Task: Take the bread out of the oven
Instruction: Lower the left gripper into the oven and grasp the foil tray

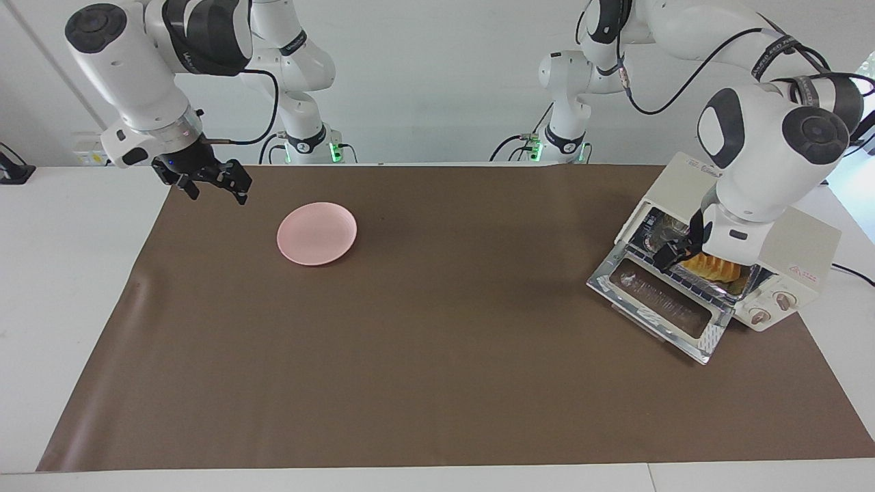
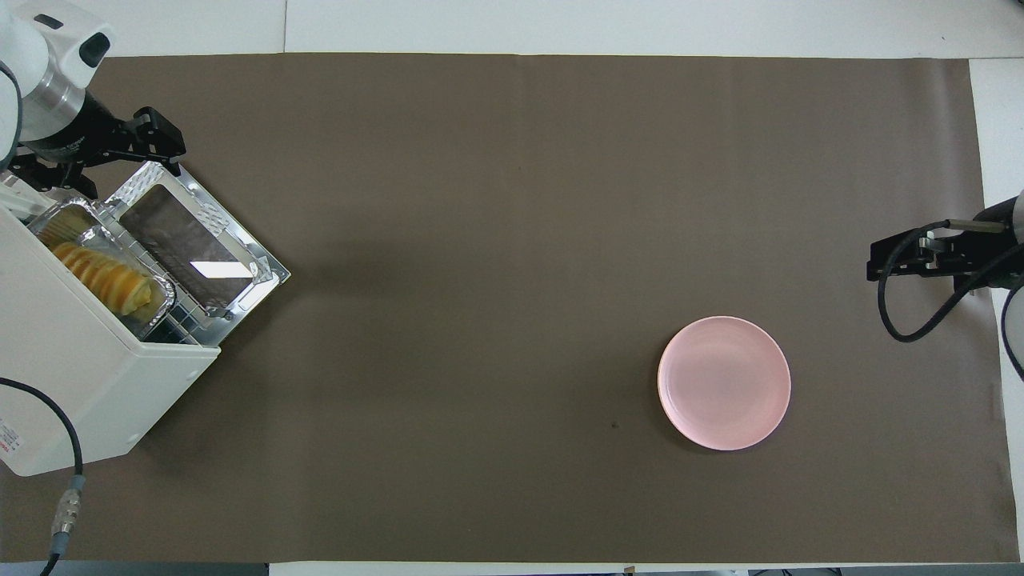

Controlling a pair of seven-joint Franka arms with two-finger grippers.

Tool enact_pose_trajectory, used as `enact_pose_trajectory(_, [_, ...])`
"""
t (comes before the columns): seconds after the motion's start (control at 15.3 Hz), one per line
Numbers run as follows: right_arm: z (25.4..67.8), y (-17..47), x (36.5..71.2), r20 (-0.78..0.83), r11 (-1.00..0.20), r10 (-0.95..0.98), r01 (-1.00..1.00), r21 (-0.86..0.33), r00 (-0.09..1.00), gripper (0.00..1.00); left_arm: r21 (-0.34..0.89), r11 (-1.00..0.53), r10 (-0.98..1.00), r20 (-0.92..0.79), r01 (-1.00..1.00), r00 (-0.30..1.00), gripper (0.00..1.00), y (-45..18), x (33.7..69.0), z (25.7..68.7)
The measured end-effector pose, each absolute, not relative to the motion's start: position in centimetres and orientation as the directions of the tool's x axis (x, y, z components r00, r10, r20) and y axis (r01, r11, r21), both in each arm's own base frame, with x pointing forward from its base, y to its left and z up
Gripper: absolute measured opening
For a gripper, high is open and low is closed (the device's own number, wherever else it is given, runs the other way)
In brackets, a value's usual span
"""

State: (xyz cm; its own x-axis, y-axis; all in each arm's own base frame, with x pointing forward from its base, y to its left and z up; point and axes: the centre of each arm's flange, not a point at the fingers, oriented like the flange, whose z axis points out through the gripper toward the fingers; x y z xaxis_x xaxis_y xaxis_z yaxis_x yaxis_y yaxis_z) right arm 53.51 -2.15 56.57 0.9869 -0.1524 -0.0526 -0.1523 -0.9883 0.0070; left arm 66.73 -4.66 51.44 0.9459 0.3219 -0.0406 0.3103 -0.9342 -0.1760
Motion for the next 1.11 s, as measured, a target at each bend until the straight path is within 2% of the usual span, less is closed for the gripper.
enact_pose_trajectory(0.26, [57.0, -1.1, 54.0, -0.012, -0.991, -0.132, -0.132, 0.003, 0.991, 1.0, -0.262, -0.856, 0.458, 0.013, 0.445, 0.889, 1.0, -3.9, 66.9, 47.2])
enact_pose_trajectory(0.52, [56.9, -0.6, 54.0, -0.014, -0.992, -0.124, -0.124, 0.004, 0.992, 1.0, -0.284, -0.826, 0.503, 0.019, 0.487, 0.864, 1.0, -2.5, 65.9, 42.2])
enact_pose_trajectory(0.79, [56.8, -1.2, 53.9, -0.019, -0.992, -0.13, -0.13, 0.004, 0.991, 1.0, -0.306, -0.801, 0.539, 0.005, 0.515, 0.842, 1.0, 0.1, 64.6, 40.7])
enact_pose_trajectory(1.11, [56.3, -1.4, 53.8, -0.03, -0.993, -0.121, -0.121, 0.005, 0.992, 1.0, -0.306, -0.793, 0.547, 0.022, 0.527, 0.837, 1.0, 0.4, 63.4, 38.9])
